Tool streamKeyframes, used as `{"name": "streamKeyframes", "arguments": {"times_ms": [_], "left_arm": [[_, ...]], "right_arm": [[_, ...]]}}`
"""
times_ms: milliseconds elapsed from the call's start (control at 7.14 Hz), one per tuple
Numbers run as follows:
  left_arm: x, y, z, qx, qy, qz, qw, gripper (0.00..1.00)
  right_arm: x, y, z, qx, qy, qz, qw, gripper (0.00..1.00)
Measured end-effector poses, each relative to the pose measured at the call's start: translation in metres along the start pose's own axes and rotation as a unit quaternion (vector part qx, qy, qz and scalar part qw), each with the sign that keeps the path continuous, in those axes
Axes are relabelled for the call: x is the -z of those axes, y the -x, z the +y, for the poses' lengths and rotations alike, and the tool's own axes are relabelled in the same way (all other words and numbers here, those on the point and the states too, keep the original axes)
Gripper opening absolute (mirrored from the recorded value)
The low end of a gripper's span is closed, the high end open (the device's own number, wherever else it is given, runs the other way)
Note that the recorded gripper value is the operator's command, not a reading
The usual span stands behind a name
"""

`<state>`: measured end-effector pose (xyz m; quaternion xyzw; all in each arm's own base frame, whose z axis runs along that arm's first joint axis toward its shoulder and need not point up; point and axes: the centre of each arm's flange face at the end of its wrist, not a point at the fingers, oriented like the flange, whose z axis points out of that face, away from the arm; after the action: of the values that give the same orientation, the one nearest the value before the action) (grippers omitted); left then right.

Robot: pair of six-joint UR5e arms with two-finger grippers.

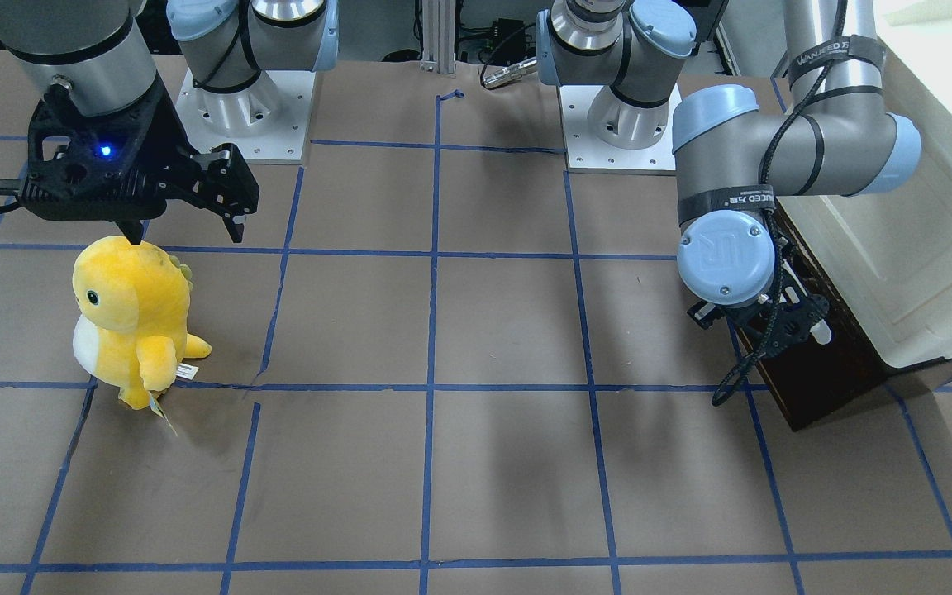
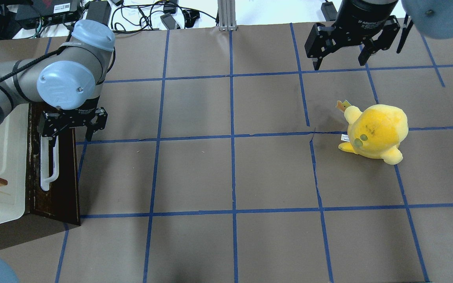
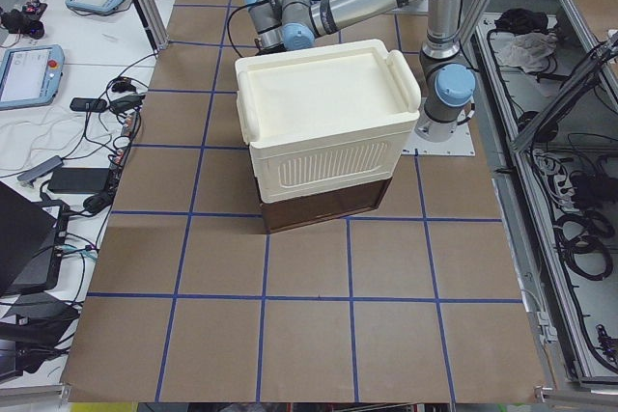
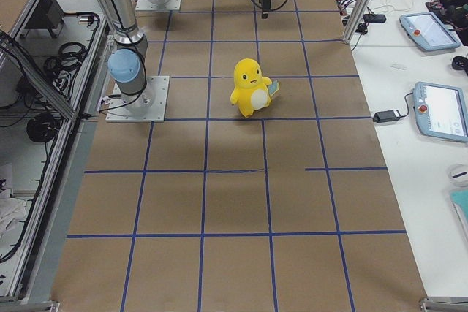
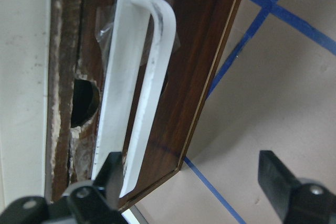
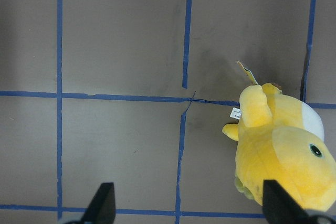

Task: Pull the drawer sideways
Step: 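Lower the left gripper around the white bar handle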

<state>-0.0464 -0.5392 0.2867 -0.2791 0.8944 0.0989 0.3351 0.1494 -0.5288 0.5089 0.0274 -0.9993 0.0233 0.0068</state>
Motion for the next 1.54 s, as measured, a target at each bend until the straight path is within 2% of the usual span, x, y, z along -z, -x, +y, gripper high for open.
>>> {"name": "streamKeyframes", "arguments": {"times_ms": [280,420,561,1261,1541], "left_arm": [[-0.008,-0.007,-0.009,-0.001,-0.015,-0.027,0.9995,0.92],[-0.012,-0.012,-0.013,-0.002,-0.020,-0.031,0.9993,1.00],[-0.017,-0.018,-0.015,-0.006,-0.021,-0.034,0.9992,1.00],[-0.026,-0.029,-0.020,-0.093,-0.020,-0.048,0.9943,0.98],[-0.030,-0.030,-0.018,-0.106,-0.018,-0.053,0.9928,0.98]], "right_arm": [[0.000,0.000,0.000,0.000,0.000,0.000,1.0000,1.00],[0.000,0.000,0.000,0.000,0.000,0.000,1.0000,1.00],[0.000,0.000,0.000,0.000,0.000,0.000,1.0000,1.00],[0.000,0.000,0.000,0.000,0.000,0.000,1.0000,1.00],[0.000,0.000,0.000,0.000,0.000,0.000,1.0000,1.00]]}}
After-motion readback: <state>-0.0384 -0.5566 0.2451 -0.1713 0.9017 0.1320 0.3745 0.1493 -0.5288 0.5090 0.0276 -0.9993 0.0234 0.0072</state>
